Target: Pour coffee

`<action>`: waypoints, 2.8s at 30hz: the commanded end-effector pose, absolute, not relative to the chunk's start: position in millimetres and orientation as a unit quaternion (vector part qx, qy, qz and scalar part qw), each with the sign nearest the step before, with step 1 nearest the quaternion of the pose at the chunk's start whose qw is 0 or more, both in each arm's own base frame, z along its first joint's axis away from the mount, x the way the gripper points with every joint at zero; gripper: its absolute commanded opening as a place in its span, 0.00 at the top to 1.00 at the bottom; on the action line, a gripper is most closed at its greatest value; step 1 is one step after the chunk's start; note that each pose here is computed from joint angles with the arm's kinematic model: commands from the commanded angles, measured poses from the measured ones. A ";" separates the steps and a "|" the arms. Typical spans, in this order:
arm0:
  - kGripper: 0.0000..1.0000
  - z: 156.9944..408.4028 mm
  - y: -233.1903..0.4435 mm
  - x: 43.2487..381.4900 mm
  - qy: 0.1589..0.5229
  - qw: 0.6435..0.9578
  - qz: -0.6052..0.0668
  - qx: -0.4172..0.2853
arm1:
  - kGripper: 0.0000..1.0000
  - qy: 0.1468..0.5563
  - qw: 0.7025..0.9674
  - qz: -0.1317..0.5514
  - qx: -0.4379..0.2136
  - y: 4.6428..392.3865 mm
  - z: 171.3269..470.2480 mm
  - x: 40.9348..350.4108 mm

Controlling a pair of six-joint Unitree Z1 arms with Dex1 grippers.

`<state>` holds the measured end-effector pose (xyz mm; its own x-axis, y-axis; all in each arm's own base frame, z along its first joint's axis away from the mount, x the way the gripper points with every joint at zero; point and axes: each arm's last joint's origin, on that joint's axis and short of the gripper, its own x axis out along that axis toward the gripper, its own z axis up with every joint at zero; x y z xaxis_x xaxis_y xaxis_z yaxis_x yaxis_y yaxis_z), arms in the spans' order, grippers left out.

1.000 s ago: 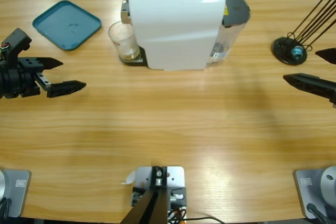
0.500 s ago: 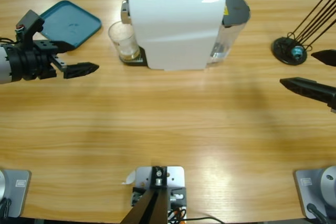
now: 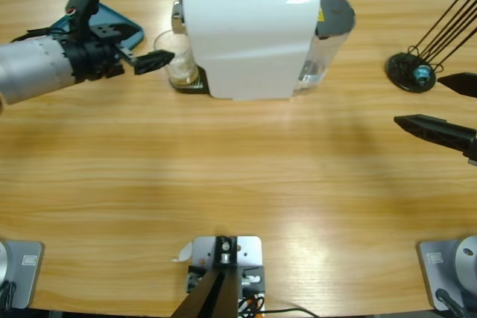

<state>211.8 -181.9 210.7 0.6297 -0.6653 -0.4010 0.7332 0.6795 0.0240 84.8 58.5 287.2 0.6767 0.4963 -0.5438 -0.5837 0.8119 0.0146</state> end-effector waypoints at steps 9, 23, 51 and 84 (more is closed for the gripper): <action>0.00 155.5 -194.9 217.6 0.167 0.888 -0.426 0.052 | 0.00 0.285 0.908 0.295 -0.085 57.3 276.0 81.6; 0.00 151.3 -176.3 227.0 0.182 0.895 -0.404 0.043 | 0.00 0.283 0.908 0.296 -0.084 56.8 276.0 80.9; 0.01 143.5 -193.5 252.7 0.175 0.877 -0.448 0.020 | 0.00 0.285 0.908 0.296 -0.085 57.3 275.8 81.6; 0.66 176.9 -128.6 236.2 0.160 0.928 -0.338 0.012 | 0.00 0.287 0.907 0.296 -0.085 58.3 275.1 82.9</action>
